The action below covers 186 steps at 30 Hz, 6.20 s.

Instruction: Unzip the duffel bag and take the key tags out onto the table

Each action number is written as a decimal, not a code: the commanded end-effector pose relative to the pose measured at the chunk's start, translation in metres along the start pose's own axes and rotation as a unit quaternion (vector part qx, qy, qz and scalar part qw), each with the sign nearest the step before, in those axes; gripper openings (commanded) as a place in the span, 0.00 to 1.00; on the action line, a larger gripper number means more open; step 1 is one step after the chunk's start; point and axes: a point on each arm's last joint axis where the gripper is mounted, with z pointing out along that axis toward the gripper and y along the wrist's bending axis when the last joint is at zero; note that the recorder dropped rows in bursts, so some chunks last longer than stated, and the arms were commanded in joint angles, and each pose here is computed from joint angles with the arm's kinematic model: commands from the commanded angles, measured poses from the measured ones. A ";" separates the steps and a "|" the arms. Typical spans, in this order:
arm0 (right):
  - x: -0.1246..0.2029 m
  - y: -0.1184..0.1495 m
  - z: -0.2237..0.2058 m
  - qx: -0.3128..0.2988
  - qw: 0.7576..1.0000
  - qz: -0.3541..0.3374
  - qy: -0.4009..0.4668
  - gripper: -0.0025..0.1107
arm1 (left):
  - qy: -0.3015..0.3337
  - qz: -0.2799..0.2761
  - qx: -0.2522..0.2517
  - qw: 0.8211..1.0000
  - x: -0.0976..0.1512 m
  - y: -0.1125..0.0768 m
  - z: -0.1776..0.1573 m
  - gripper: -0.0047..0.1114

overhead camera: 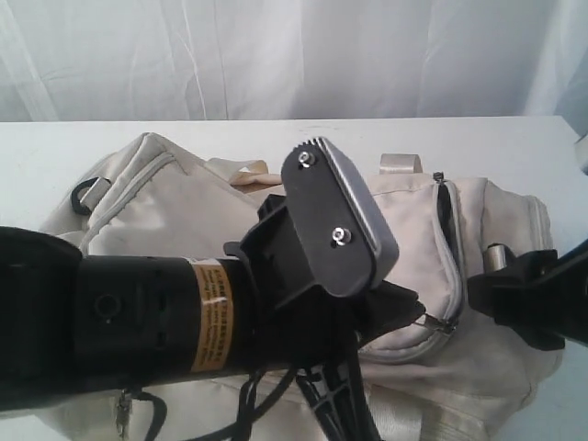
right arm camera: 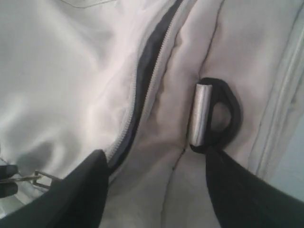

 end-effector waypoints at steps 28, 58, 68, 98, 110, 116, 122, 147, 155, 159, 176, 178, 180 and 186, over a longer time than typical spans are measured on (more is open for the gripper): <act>-0.012 0.007 0.034 -0.044 0.994 0.101 0.005 0.17 | 0.024 0.014 0.050 0.998 -0.008 -0.041 -0.013 0.04; -0.028 0.000 0.033 -0.008 0.996 0.022 -0.087 0.02 | 0.204 -0.091 -0.074 0.972 0.008 -0.014 -0.075 0.04; -0.026 0.000 0.033 -0.002 0.997 0.013 -0.078 0.02 | 0.287 -0.139 -0.137 0.938 0.049 -0.011 -0.099 0.04; -0.028 -0.003 0.031 0.021 0.992 -0.088 -0.085 0.39 | 0.379 -0.065 -0.333 0.861 0.076 0.025 -0.193 0.04; -0.018 0.031 0.001 -0.107 0.943 -0.287 -0.128 0.52 | 0.346 0.050 -0.255 0.902 0.067 0.023 -0.180 0.04; -0.007 0.058 -0.004 -0.220 0.892 -0.371 -0.139 0.52 | 0.320 0.084 -0.240 0.913 0.062 0.022 -0.175 0.04; -0.003 0.070 0.011 -0.242 0.865 -0.420 -0.129 0.52 | 0.319 0.087 -0.242 0.912 0.062 0.023 -0.175 0.04; 0.015 0.137 0.091 -0.166 0.811 -0.544 -0.136 0.59 | 0.321 0.115 -0.272 0.900 0.059 0.029 -0.179 0.04; 0.003 0.175 0.111 -0.177 0.803 -0.551 -0.140 0.58 | 0.307 0.129 -0.277 0.901 0.056 0.030 -0.177 0.04; 0.004 0.184 0.129 -0.178 0.804 -0.554 -0.125 0.58 | 0.304 0.132 -0.278 0.902 0.056 0.031 -0.177 0.04; 0.015 0.213 0.139 -0.197 0.784 -0.576 -0.126 0.02 | 0.301 0.175 -0.327 0.879 0.050 0.040 -0.182 0.04; 0.019 0.214 0.136 -0.218 0.778 -0.579 -0.112 0.02 | 0.296 0.188 -0.337 0.874 0.048 0.041 -0.183 0.04; 0.019 0.214 0.132 -0.229 0.771 -0.584 -0.111 0.02 | 0.302 0.193 -0.350 0.865 0.048 0.044 -0.185 0.04; 0.019 0.206 0.118 -0.233 0.770 -0.582 -0.118 0.02 | 0.301 0.205 -0.364 0.857 0.046 0.046 -0.187 0.04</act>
